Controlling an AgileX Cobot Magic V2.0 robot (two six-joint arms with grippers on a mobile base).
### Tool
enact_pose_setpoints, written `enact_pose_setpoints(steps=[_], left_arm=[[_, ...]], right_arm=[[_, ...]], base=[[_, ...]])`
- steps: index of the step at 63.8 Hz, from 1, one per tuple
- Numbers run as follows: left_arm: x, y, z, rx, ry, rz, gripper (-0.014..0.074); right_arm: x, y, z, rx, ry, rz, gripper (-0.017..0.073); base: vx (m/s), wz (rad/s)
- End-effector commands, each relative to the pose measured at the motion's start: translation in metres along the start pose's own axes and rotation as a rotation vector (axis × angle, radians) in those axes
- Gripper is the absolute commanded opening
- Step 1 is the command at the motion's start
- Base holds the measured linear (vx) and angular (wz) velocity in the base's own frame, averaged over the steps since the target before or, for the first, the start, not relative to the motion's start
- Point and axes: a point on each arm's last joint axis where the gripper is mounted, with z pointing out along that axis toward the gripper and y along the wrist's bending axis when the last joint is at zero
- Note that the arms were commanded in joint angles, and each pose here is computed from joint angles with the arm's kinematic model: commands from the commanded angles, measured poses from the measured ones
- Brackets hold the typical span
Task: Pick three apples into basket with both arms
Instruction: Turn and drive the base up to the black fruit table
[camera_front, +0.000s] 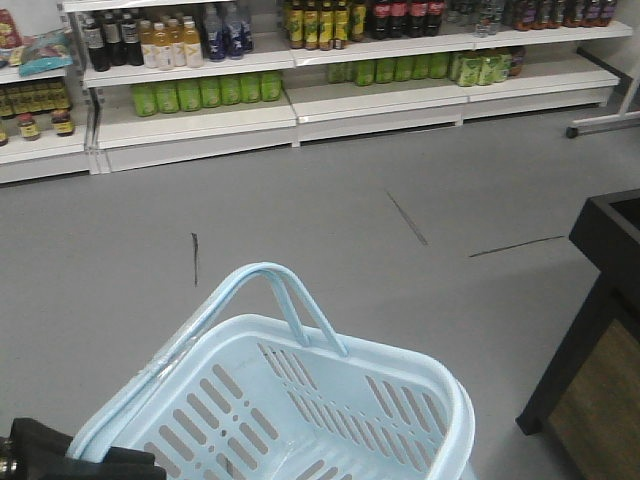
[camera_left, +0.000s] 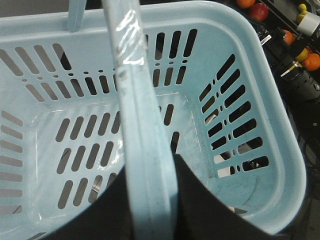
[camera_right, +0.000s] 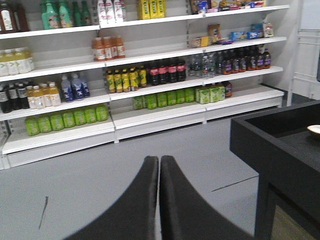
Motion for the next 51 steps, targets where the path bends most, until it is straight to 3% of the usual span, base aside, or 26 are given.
enact_pose_setpoints(steps=[1,51], left_arm=[[-0.0114,-0.0082,-0.0041,0.044,-0.084,-0.022,-0.0007],[-0.0114,-0.0082,-0.0041,0.044,-0.084,-0.022,-0.0007]], right_arm=[[-0.0026,0.0007,-0.0004,-0.009,-0.07,-0.011,-0.0004],[-0.0026,0.0007,-0.0004,-0.009,-0.07,-0.011,-0.0004]], base=[[0.12,-0.46],[0.11,-0.43]])
